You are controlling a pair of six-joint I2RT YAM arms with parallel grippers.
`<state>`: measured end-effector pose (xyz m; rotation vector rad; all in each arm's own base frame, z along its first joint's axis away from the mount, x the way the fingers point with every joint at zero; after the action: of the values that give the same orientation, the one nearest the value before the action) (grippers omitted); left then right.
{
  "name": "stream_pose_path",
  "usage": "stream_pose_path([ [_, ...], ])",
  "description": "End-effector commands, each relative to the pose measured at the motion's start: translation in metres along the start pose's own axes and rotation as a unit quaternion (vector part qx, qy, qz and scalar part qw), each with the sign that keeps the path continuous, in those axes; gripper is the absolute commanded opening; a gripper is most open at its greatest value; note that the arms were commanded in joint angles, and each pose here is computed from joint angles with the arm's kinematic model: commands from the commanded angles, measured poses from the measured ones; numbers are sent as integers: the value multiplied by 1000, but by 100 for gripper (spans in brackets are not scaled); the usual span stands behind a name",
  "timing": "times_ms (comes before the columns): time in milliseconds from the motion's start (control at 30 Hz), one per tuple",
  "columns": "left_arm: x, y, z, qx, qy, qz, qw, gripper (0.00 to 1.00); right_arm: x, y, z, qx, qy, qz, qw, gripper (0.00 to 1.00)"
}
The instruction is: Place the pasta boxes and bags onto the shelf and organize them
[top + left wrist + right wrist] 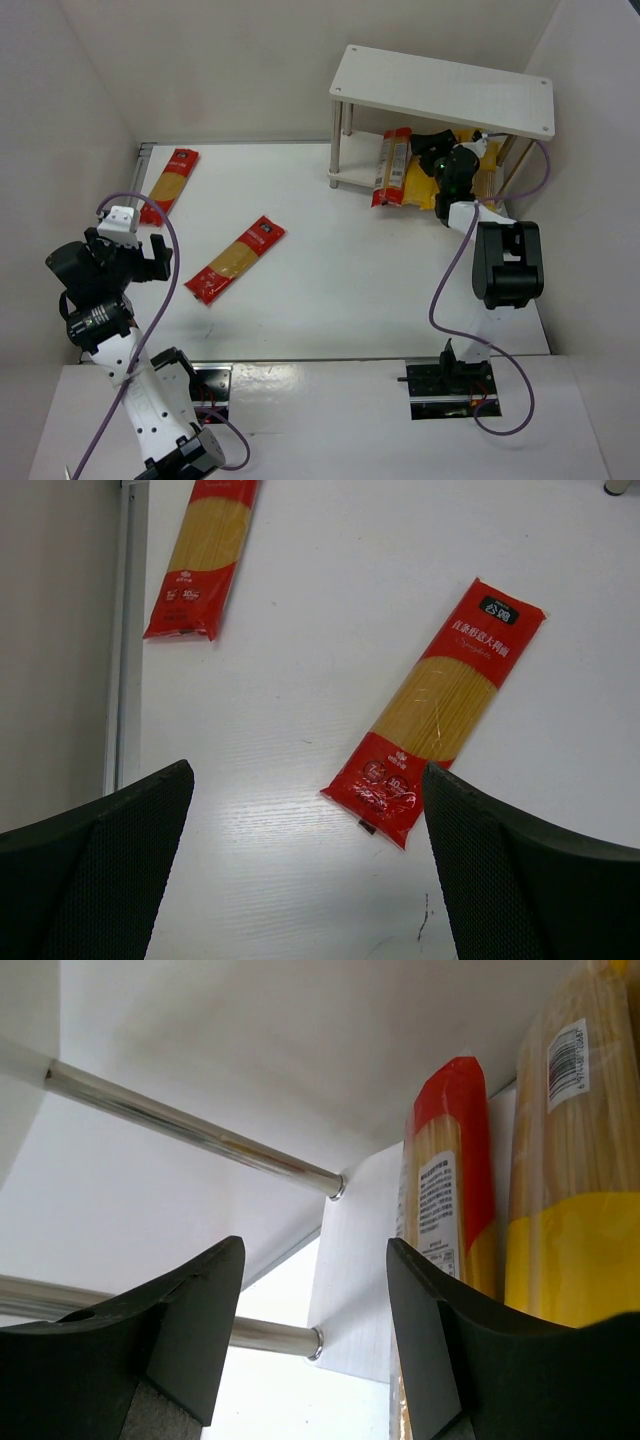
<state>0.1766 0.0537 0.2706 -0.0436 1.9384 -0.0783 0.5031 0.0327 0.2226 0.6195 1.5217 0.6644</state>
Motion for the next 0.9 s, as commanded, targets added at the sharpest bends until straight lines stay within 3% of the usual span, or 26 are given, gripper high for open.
stream_pose_path([
  [0,-5,-1,0,12,-16,19,1000,100,-27,21,-13,-21,-43,-2,999,67],
  [333,-4,0,2,13,-12,16,1000,100,-11,34,-73,-14,39,8,999,68],
  [467,-5,-3,0,16,-17,19,1000,100,-2,51,-107,-20,88,-36,995,69],
  [633,-3,-3,0,17,-13,21,1000,100,6,53,-151,-11,176,-104,979,82],
  [733,-7,-4,-3,15,-21,26,999,100,17,43,-177,-14,227,-164,960,94],
  [800,-7,-4,-3,15,-21,26,999,100,19,40,-199,-38,247,-209,946,100],
  [867,-8,-5,-4,15,-24,29,999,100,3,51,-217,-72,219,-248,941,100],
])
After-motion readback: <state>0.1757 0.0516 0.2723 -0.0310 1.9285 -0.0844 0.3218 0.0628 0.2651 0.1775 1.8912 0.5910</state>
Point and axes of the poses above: each gripper's point midway between its finger pads, its own z axis out along the fingers, its own y axis along the line the jaws close on, x = y × z, the point moved 5 cm from there along -z, back along the fingers, and after that the axes turned 8 degrees about -z, right-handed, at the moved point
